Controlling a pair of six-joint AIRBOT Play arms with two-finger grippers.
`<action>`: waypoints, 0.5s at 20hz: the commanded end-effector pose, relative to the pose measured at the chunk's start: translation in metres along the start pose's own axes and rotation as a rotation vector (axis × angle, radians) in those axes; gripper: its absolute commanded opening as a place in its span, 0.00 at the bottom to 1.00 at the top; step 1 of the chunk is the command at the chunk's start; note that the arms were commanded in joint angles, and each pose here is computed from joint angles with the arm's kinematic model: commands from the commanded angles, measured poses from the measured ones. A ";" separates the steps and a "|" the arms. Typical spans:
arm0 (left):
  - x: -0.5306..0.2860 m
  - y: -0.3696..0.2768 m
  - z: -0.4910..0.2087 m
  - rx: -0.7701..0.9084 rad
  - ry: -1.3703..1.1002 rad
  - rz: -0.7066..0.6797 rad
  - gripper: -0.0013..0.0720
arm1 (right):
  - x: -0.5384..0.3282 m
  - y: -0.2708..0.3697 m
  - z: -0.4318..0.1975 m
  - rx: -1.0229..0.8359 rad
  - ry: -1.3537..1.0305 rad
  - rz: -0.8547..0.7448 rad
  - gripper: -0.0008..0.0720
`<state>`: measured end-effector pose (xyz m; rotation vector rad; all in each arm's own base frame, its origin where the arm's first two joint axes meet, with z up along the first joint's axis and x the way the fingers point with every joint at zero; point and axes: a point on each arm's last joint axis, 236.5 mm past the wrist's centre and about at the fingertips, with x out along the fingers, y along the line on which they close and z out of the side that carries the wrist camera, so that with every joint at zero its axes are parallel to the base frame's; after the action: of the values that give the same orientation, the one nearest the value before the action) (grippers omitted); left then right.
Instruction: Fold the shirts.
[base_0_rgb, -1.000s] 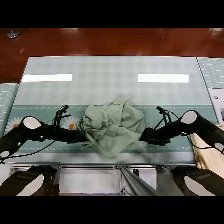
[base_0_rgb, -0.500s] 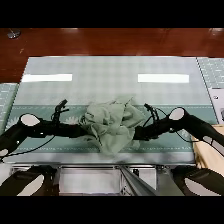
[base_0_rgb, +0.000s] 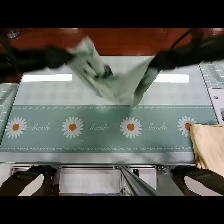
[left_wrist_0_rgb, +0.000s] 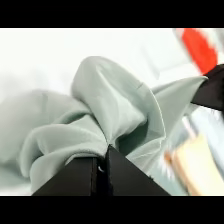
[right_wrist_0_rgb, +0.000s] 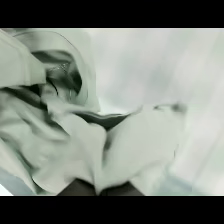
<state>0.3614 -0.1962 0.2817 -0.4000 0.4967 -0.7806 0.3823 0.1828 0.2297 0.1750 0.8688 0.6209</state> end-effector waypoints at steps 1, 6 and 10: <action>-0.075 -0.075 0.117 0.175 -0.295 -0.021 0.07 | -0.129 0.035 0.072 -0.176 -0.268 -0.123 0.03; -0.173 -0.143 0.156 0.346 -0.512 0.050 0.06 | -0.234 0.086 0.054 -0.297 -0.457 -0.172 0.04; -0.212 -0.136 0.115 0.365 -0.438 0.278 0.07 | -0.276 0.096 0.010 -0.317 -0.492 -0.235 0.04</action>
<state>0.2521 -0.1299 0.5101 -0.2120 -0.0420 -0.6149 0.2552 0.1204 0.4490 -0.0287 0.3392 0.5090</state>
